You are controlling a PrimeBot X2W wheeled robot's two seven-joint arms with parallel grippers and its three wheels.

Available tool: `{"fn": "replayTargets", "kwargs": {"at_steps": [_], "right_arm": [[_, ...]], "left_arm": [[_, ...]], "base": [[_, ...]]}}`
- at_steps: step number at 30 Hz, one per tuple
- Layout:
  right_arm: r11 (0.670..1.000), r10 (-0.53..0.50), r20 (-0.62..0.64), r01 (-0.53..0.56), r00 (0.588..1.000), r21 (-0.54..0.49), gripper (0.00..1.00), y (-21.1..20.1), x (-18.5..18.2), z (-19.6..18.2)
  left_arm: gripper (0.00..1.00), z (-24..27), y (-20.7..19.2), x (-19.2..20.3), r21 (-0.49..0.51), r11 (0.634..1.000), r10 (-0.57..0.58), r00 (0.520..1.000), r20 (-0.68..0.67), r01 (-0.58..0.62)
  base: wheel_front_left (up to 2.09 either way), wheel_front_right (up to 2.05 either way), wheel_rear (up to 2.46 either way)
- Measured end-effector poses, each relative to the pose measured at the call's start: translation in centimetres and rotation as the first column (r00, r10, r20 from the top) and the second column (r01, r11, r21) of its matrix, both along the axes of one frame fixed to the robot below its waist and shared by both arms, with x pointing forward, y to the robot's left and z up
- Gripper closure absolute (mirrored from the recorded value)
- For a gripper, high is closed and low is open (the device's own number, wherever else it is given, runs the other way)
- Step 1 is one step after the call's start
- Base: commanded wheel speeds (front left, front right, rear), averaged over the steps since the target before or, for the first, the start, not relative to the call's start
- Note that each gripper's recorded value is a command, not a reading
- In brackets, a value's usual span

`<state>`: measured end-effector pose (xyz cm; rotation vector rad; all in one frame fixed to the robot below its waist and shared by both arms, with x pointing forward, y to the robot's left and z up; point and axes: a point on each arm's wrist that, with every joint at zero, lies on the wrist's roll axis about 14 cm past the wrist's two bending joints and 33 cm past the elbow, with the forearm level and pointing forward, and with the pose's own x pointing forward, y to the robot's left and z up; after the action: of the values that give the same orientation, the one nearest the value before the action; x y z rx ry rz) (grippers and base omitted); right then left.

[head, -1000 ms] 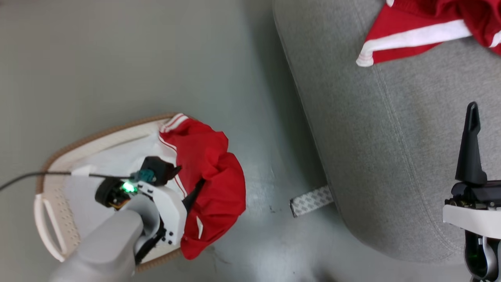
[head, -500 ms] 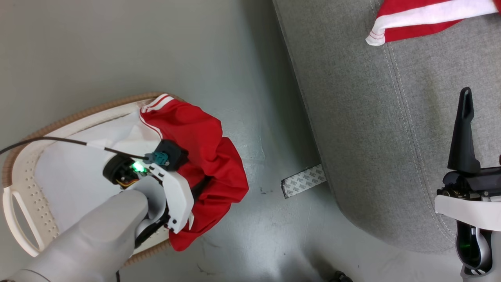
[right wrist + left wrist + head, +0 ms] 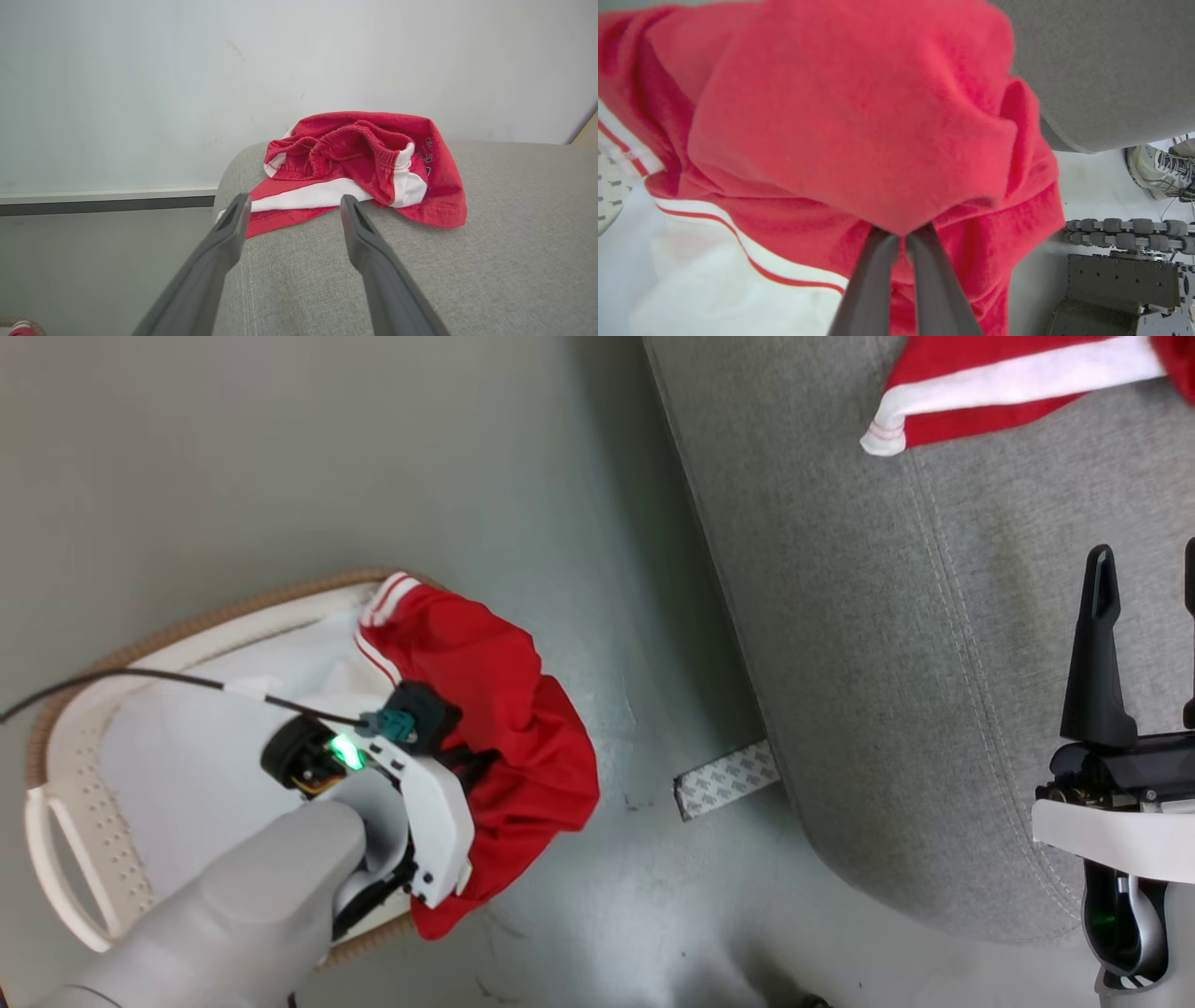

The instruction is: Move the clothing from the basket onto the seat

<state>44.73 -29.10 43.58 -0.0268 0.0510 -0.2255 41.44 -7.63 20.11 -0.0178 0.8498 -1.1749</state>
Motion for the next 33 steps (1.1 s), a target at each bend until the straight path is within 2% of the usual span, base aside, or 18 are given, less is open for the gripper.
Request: {"fn": "replayTargets", "kwargs": {"at_steps": [11,21,28,33], "right_arm": [[0.999,0.027,0.079,-0.026,0.996,-0.024,0.0,0.9,-0.5,3.7],[0.996,0.09,0.156,-0.087,0.984,-0.022,0.0,3.3,-2.0,7.2],[0.988,0.152,0.194,-0.156,0.969,0.004,0.0,5.9,-3.2,8.6],[0.976,0.208,0.198,-0.217,0.958,0.026,0.0,8.3,-4.4,8.8]], "left_arm": [[1.0,5.6,0.2,0.2,-0.073,0.993,0.1,0.992,0.08,-0.095],[1.0,12.9,1.1,0.1,-0.14,0.973,0.209,0.959,0.191,-0.184],[1.0,19.9,2.2,1.1,-0.256,0.931,0.331,0.896,0.296,-0.26],[1.0,24.5,3.7,1.1,-0.32,0.904,0.4,0.829,0.391,-0.285]], "base": [[0.0,0.0,0.0],[0.0,0.0,0.0],[0.0,0.0,0.0],[0.0,0.0,0.0]]}}
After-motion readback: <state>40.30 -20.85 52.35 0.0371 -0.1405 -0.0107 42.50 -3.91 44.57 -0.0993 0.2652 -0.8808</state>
